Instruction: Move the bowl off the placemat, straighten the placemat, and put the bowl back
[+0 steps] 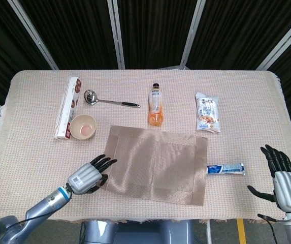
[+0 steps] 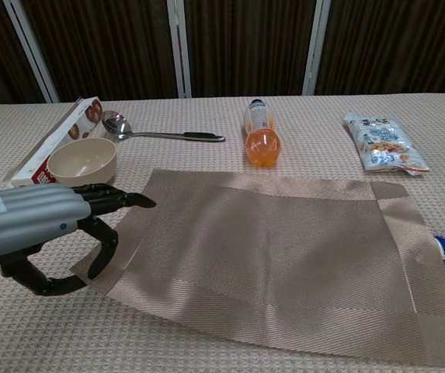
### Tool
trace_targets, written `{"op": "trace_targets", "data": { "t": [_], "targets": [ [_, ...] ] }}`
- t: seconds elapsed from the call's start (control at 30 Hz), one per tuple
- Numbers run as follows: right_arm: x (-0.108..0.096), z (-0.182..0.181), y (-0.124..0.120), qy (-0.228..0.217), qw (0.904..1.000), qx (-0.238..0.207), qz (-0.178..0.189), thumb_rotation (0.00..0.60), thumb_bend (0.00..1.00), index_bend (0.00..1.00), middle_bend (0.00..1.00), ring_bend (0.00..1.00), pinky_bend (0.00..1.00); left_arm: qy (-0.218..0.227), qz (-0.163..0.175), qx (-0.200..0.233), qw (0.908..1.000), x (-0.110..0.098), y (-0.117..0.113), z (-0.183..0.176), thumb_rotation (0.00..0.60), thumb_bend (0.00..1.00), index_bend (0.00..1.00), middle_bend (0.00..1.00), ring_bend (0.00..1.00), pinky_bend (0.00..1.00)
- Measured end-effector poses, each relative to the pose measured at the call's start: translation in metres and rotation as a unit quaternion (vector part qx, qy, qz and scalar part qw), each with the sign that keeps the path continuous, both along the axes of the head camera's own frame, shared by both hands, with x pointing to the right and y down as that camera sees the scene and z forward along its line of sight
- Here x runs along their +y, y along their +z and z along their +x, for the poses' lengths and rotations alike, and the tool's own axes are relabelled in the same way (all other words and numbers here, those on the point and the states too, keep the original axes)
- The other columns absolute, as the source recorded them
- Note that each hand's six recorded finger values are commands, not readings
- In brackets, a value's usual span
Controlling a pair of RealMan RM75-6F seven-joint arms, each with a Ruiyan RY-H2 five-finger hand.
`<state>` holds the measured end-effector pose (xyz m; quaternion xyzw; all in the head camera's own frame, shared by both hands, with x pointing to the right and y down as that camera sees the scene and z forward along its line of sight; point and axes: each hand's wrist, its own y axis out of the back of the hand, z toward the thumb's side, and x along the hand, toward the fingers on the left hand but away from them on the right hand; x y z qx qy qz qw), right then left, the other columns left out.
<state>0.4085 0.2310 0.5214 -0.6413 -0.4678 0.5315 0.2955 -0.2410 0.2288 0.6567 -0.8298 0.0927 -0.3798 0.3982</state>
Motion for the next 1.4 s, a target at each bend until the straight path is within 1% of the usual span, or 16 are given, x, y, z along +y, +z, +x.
{"op": "trace_targets", "data": {
  "t": [0.37,0.5,0.73,1.07,1.2,1.4],
  "targets": [
    [0.0,0.001,-0.002,0.001,1.0,0.0,0.003,0.6,0.0,0.0,0.0,0.0,0.0,0.023,-0.031,-0.017,0.9991,0.03,-0.009,0.004,0.6,0.45,0.7,0.0,0.0,0.0],
    [0.0,0.001,-0.002,0.0,1.0,0.0,0.004,0.6,0.0,0.0,0.0,0.0,0.0,0.026,-0.037,-0.028,0.9986,0.038,-0.012,0.004,0.6,0.45,0.7,0.0,0.0,0.0],
    [0.0,0.001,-0.003,0.0,1.0,-0.001,0.005,0.6,0.0,0.0,0.0,0.0,0.0,0.008,-0.039,-0.048,0.998,0.039,-0.014,-0.009,0.6,0.45,0.7,0.0,0.0,0.0],
    [0.0,0.0,-0.003,-0.002,1.0,-0.002,0.005,0.6,0.0,0.0,0.0,0.0,0.0,-0.03,-0.039,-0.08,0.9956,0.032,-0.016,-0.045,0.6,0.45,0.7,0.0,0.0,0.0],
    [0.0,-0.001,-0.002,-0.003,1.0,-0.002,0.004,0.6,0.0,0.0,0.0,0.0,0.0,-0.027,-0.044,-0.076,0.9958,0.036,-0.018,-0.045,0.6,0.45,0.7,0.0,0.0,0.0],
    [0.0,-0.001,-0.003,-0.003,1.0,-0.001,0.005,0.6,0.0,0.0,0.0,0.0,0.0,-0.007,-0.061,-0.067,0.9958,0.05,-0.017,-0.035,0.6,0.45,0.7,0.0,0.0,0.0]
  ]
}}
